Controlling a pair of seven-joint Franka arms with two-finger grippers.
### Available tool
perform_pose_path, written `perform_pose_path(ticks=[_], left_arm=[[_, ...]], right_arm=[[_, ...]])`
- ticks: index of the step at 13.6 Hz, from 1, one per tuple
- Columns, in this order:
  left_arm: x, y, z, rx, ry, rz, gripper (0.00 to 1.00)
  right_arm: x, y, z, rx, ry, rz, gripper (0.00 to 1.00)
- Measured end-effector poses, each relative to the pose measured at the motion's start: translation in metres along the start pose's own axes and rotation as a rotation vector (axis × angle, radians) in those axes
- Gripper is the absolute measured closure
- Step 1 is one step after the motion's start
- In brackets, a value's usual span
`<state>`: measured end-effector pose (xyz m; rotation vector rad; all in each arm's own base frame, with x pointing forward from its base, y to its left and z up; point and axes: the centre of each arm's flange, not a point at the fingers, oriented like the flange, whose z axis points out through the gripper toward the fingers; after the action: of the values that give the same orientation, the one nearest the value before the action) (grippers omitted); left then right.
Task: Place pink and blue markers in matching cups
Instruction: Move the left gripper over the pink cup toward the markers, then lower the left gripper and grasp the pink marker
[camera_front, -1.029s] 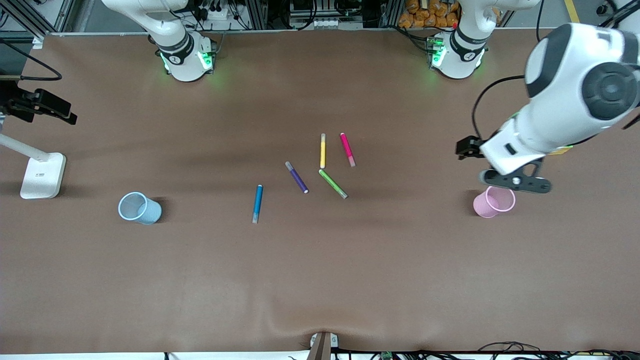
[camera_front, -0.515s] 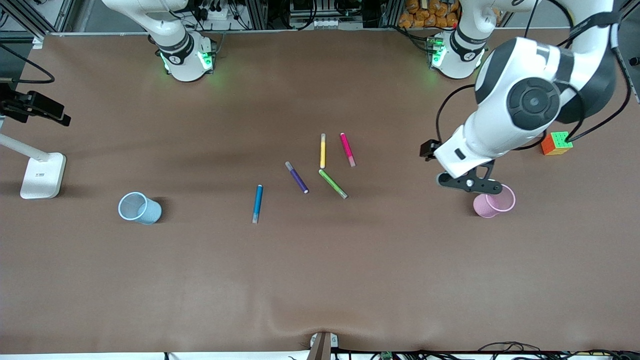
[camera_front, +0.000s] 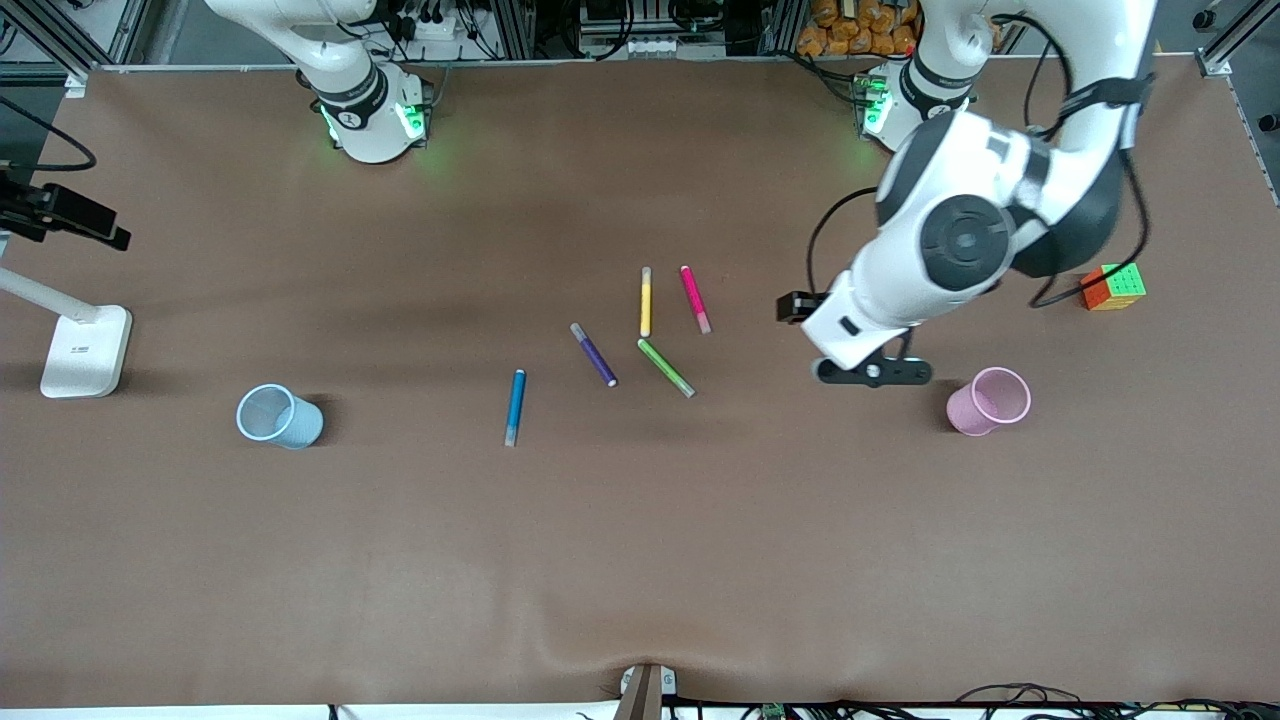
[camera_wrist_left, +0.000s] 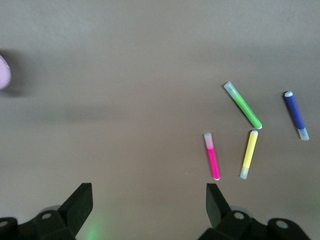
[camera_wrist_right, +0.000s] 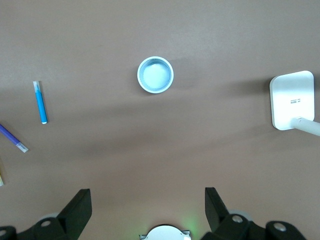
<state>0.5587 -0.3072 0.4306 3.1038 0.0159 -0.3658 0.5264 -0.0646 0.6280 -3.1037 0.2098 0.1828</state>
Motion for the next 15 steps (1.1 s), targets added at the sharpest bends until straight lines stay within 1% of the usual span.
perform_pose_path(ticks=[4, 7, 11, 14, 15], left_arm=[[-0.010, 0.029, 0.038, 0.028, -0.025, -0.096, 0.00], [-0.020, 0.050, 0.072, 0.035, -0.016, -0.147, 0.00], [-0.050, 0.084, 0.126, 0.048, 0.004, -0.189, 0.00], [-0.050, 0.078, 0.155, 0.045, 0.014, -0.210, 0.00], [-0.049, 0.074, 0.165, 0.042, 0.020, -0.229, 0.03]], right_arm=[[0.000, -0.001, 0.000, 0.000, -0.001, -0.003, 0.00], [0.000, -0.001, 0.000, 0.000, -0.002, -0.004, 0.00], [0.000, -0.008, 0.000, -0.002, -0.001, -0.016, 0.00], [0.000, -0.009, 0.000, -0.002, 0.000, -0.018, 0.00], [0.000, -0.009, 0.000, -0.002, 0.000, -0.018, 0.00]])
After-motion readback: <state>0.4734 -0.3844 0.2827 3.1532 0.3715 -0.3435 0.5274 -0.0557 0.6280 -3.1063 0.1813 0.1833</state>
